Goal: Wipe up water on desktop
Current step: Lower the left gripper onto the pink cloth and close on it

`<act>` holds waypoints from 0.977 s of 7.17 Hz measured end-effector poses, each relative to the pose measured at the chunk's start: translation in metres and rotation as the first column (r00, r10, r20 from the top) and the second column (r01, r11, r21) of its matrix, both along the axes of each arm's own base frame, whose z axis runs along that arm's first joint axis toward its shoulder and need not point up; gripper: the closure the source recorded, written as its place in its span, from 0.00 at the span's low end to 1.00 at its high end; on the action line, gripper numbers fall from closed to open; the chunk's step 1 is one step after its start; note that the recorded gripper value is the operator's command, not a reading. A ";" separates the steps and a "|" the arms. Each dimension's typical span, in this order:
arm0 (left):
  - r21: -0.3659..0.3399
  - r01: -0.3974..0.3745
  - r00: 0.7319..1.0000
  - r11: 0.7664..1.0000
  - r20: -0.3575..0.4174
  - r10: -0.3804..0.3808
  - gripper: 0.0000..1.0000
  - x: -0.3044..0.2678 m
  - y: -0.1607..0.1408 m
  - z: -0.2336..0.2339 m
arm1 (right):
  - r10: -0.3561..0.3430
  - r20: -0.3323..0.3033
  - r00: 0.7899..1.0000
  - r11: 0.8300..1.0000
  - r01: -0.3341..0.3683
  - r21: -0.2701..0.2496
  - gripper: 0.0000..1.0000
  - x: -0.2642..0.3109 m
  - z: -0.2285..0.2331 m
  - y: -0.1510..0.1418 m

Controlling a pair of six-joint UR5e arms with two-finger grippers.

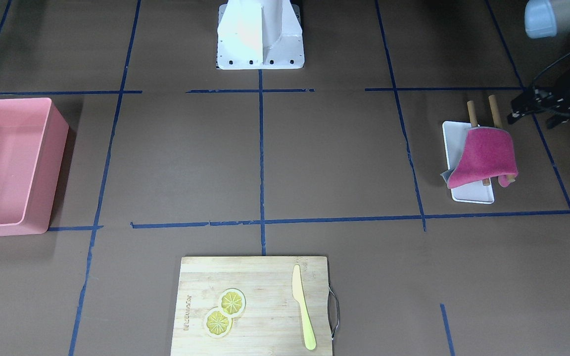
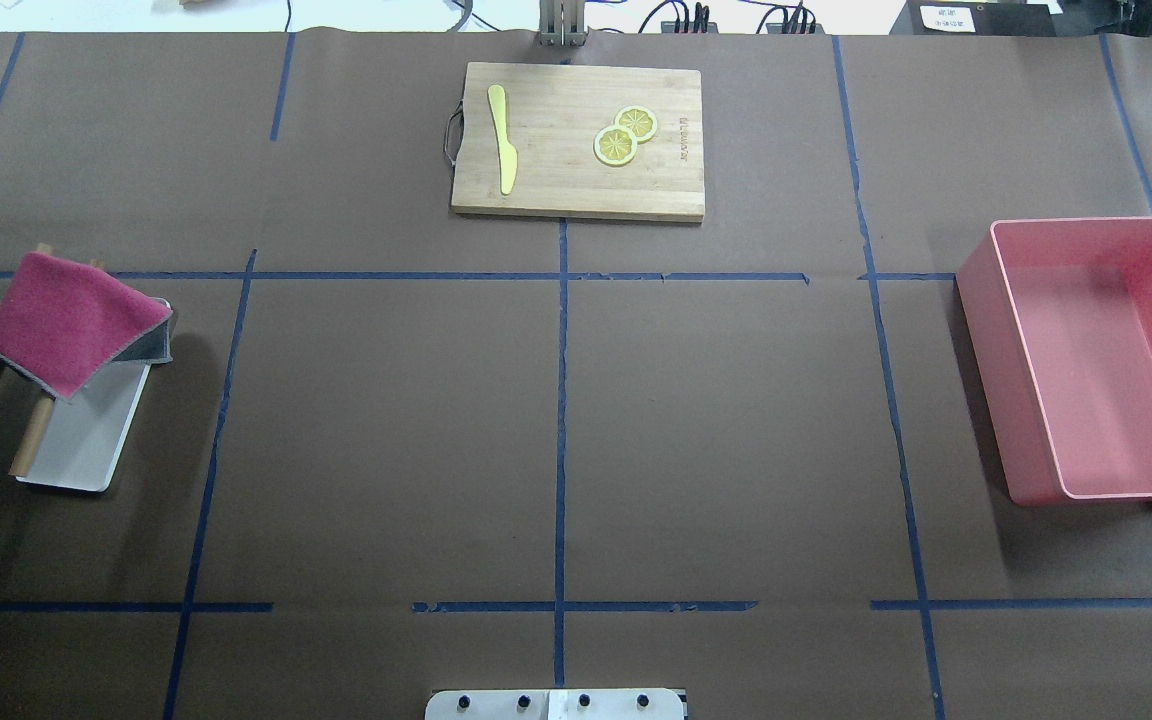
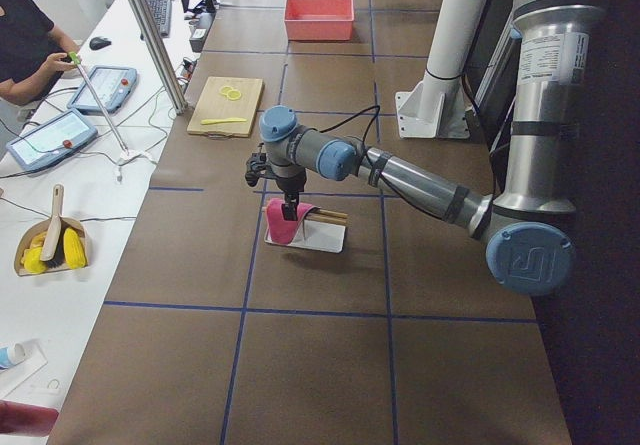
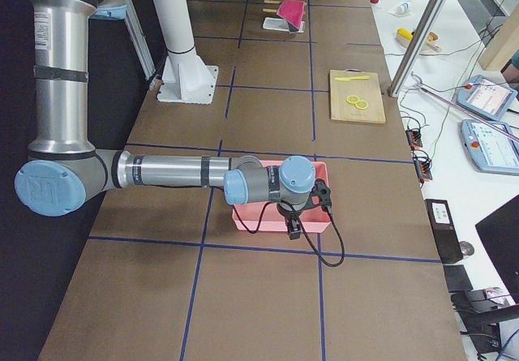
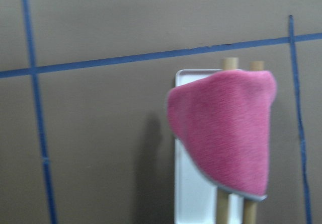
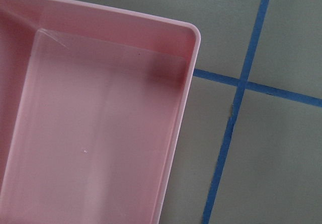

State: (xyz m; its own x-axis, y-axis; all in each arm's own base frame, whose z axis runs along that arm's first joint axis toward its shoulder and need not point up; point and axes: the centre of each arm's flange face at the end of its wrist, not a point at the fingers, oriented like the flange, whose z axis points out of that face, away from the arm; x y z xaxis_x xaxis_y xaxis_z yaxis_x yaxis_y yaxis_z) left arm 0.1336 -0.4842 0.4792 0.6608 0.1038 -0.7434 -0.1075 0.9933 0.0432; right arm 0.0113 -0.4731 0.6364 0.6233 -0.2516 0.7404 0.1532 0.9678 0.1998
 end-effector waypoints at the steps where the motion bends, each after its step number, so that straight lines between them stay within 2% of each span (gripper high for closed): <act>1: -0.010 -0.004 1.000 1.000 0.016 0.004 0.20 0.012 -0.010 0.004 | -0.002 0.000 1.000 1.000 0.002 -0.002 0.00 -0.001 0.000 0.000; 3: -0.026 -0.006 1.000 1.000 0.029 0.006 0.29 0.024 -0.027 0.012 | -0.008 0.002 1.000 1.000 0.008 -0.005 0.00 -0.004 0.001 0.000; 6: -0.034 -0.018 0.999 0.999 0.034 0.019 0.36 0.034 -0.036 0.015 | -0.012 0.003 1.000 1.000 0.012 -0.007 0.00 -0.006 0.002 0.001; 7: -0.033 -0.021 0.999 0.999 0.034 0.022 0.53 0.037 -0.037 0.015 | -0.012 0.003 1.000 1.000 0.012 -0.007 0.00 -0.006 0.002 0.001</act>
